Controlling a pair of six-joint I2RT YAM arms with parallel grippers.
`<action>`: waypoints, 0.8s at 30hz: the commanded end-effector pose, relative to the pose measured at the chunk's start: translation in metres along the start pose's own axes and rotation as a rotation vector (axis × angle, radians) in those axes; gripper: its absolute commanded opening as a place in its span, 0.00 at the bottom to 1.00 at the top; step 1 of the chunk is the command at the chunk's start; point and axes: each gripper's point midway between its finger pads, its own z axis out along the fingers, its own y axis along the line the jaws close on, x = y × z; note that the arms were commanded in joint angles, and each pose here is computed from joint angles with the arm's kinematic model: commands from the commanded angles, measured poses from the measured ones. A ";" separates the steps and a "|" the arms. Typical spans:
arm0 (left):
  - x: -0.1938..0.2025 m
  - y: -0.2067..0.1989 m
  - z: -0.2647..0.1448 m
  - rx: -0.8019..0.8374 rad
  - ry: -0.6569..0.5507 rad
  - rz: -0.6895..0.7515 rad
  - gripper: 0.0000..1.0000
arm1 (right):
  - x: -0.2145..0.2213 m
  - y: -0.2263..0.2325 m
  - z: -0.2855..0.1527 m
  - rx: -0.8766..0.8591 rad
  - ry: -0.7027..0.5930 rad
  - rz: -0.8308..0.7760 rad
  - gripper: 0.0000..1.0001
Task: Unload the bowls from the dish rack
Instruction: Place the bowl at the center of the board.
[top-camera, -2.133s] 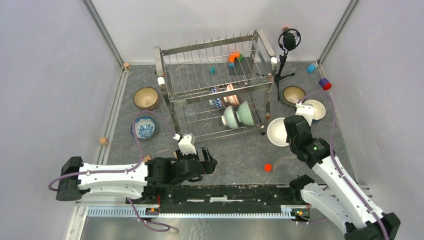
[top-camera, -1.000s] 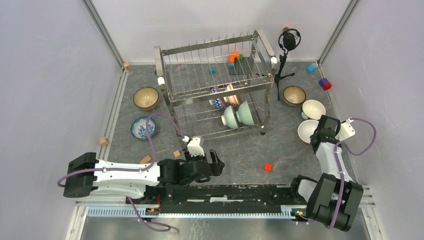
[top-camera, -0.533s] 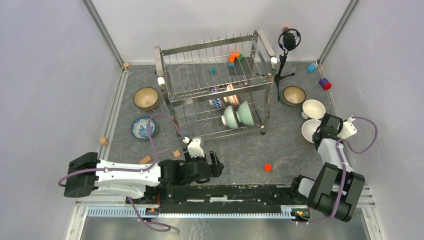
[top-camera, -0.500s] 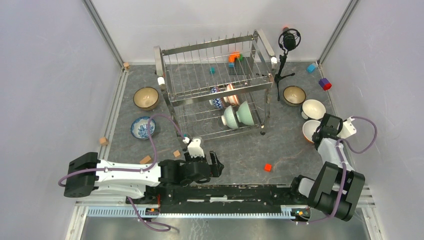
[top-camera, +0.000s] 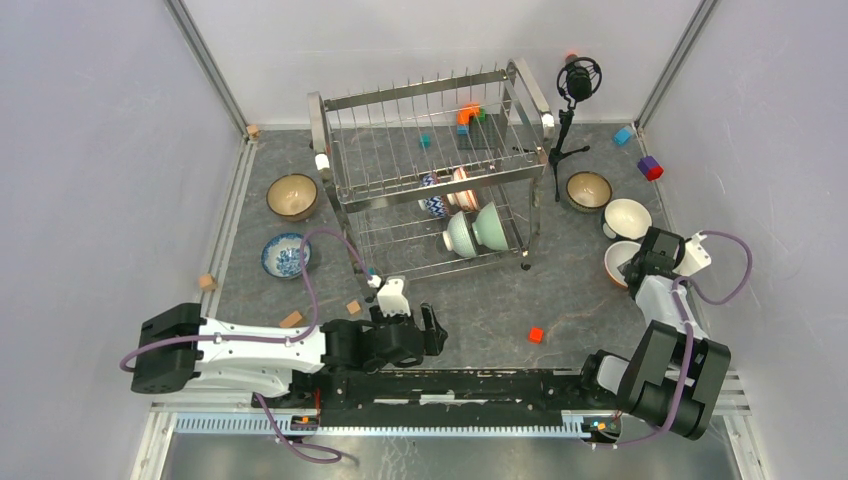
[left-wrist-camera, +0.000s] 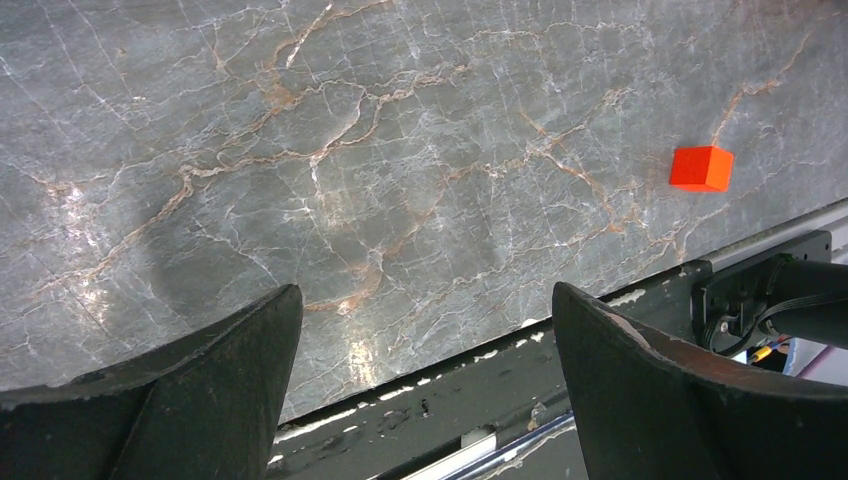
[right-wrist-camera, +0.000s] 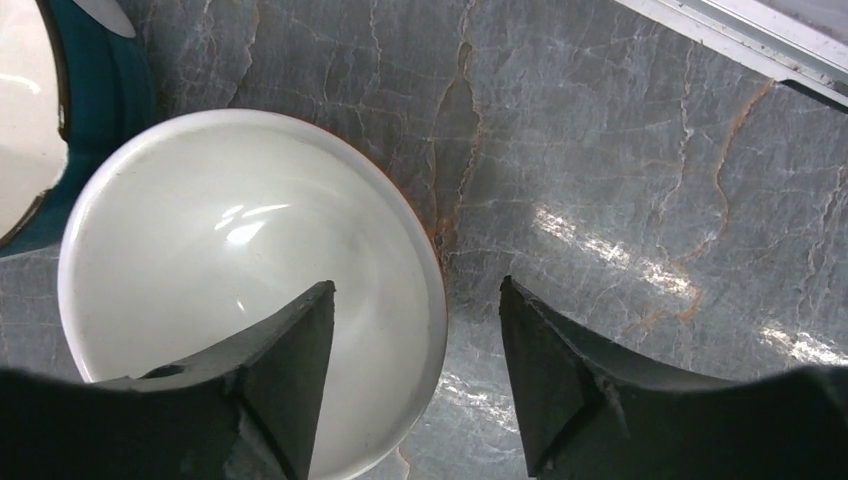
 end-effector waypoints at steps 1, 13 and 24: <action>-0.005 -0.012 0.001 0.024 -0.008 -0.002 1.00 | -0.013 -0.002 -0.005 0.015 -0.031 -0.009 0.71; -0.001 -0.021 0.000 0.034 0.024 0.031 1.00 | -0.073 0.032 -0.056 -0.031 -0.128 -0.057 0.96; -0.019 -0.026 -0.011 0.079 -0.028 0.042 1.00 | -0.108 0.139 -0.180 -0.537 -0.308 -0.056 0.96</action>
